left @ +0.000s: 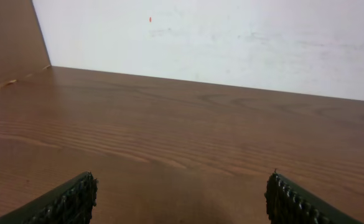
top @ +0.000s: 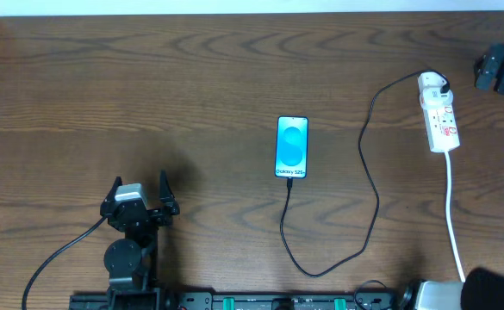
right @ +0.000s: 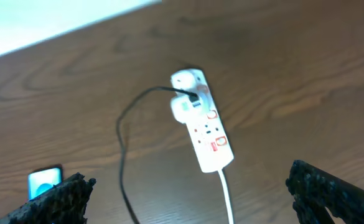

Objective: Plug charger to phone and switch on socket

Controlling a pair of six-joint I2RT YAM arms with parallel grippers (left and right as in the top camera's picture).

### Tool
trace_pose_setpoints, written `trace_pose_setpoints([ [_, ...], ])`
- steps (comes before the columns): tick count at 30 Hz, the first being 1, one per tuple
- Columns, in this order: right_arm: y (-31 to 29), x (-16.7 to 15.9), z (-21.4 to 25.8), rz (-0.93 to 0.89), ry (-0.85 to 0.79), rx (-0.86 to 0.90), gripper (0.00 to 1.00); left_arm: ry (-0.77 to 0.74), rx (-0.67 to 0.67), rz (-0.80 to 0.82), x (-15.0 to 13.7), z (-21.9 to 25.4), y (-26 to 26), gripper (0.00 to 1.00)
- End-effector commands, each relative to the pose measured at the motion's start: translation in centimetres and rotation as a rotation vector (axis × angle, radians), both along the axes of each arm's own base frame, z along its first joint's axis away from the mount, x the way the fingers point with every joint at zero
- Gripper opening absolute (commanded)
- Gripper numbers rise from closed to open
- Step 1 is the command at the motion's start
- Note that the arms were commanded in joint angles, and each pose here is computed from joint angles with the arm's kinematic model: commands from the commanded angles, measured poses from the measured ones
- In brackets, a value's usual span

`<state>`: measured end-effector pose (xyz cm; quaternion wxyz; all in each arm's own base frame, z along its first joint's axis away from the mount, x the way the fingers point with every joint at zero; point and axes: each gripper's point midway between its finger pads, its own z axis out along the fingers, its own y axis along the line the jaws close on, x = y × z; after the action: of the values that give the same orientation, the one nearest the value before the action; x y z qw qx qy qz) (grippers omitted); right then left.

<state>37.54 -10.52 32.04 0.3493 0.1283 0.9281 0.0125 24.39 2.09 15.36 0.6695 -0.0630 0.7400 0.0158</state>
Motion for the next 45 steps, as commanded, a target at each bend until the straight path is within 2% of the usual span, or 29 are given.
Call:
trace_pose_setpoints([
  [1, 2.5, -0.8, 2.9, 0.049, -0.076, -0.019, 0.99, 0.055, 0.003, 0.003, -0.1, -1.8, 0.1, 0.86],
  [7, 5.0, -1.6, 4.6, 0.1, -0.112, -0.068, 0.99, 0.055, 0.003, 0.003, -0.1, -1.8, 0.1, 0.86],
  [13, 7.6, -1.5, 4.0, 0.159, -0.116, -0.098, 0.99, 0.055, 0.003, 0.003, -0.1, -1.8, 0.1, 0.87],
  [18, 10.2, 0.3, 2.9, 0.228, -0.212, -0.108, 0.99, 0.055, 0.003, 0.003, -0.1, -1.8, 0.1, 0.86],
  [22, 11.7, 0.4, 0.4, 0.254, -0.312, -0.105, 0.99, 0.055, 0.003, 0.003, -0.1, -1.8, 0.1, 0.86],
  [28, 12.0, -1.7, -4.2, 0.223, -0.389, -0.065, 0.99, 0.055, 0.003, 0.003, -0.1, -1.8, 0.1, 0.86],
  [37, 11.9, -6.6, -10.9, 0.218, -0.474, -0.068, 0.99, 0.055, 0.003, 0.003, -0.1, -1.8, 0.1, 0.86],
  [45, 11.8, -9.4, -12.7, 0.212, -0.573, -0.081, 0.99, 0.055, 0.003, 0.003, -0.1, -1.8, 0.1, 0.87],
])
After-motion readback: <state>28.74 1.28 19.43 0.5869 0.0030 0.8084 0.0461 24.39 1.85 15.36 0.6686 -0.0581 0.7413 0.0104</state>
